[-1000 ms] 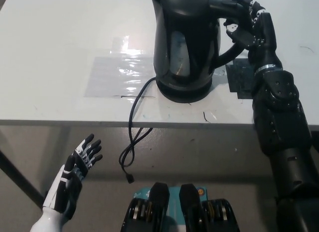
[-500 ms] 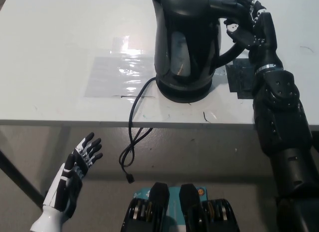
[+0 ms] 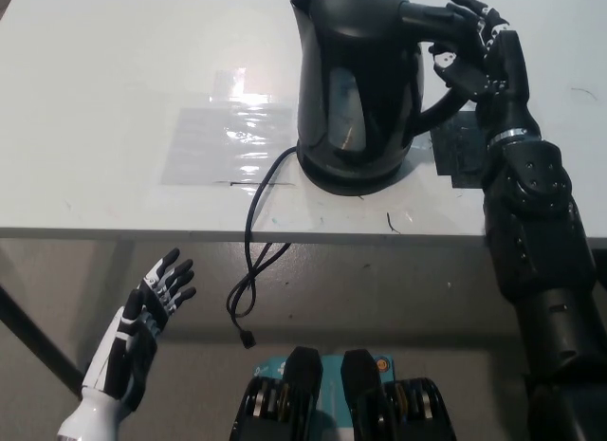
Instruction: A kettle and its base are kept separately on the desk infront of the robot and the robot uses its right hand to lift the kettle by its handle and places it on its base to align it correctly.
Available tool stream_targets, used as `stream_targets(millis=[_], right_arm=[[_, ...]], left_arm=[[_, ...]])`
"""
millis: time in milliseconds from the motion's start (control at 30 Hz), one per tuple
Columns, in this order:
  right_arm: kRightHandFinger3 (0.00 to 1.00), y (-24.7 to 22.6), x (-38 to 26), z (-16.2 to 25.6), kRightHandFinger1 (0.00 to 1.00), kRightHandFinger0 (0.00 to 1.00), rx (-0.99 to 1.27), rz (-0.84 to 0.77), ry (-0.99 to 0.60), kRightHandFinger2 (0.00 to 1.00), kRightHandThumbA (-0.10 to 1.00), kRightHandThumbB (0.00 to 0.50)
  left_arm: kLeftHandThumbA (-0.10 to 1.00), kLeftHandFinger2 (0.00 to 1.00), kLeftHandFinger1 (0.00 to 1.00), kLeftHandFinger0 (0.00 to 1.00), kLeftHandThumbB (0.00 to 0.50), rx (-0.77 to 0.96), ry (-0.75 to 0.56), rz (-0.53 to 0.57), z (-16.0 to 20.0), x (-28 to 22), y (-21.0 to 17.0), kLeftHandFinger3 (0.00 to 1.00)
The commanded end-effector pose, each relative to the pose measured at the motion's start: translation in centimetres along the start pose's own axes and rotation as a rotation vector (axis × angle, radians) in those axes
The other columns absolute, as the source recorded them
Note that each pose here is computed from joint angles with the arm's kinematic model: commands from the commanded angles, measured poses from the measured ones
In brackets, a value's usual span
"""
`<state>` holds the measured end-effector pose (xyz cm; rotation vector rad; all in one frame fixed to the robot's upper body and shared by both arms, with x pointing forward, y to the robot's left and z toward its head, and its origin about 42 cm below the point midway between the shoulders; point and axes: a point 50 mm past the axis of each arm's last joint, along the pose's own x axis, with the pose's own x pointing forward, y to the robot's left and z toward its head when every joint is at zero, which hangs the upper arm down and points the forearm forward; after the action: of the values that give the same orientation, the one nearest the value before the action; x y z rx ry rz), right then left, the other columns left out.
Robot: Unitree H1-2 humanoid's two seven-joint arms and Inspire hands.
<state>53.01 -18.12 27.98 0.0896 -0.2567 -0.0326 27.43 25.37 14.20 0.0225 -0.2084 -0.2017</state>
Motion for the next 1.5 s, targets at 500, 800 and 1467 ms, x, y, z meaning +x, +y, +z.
stream_targets(millis=[500,800,1467], right_arm=[[0.8,1.3,0.7,2.3,0.46,0.0,0.066,0.019,-0.117,0.81,-0.1,0.078],[0.76,1.8,1.1,1.7,0.44,0.0,0.063,0.018,-0.112,0.8,-0.1,0.099],[0.71,3.6,1.2,1.5,0.37,0.0,0.075,0.044,-0.1,0.73,-0.1,0.103]], left_arm=[[1.0,1.0,1.0,1.0,0.002,0.037,-0.048,-0.023,1.3,0.5,0.5,1.0],[1.0,1.0,1.0,1.0,0.005,0.036,-0.051,-0.022,1.3,0.5,0.5,1.0],[1.0,1.0,1.0,1.0,0.005,0.042,-0.059,-0.027,1.5,0.9,0.8,1.0]])
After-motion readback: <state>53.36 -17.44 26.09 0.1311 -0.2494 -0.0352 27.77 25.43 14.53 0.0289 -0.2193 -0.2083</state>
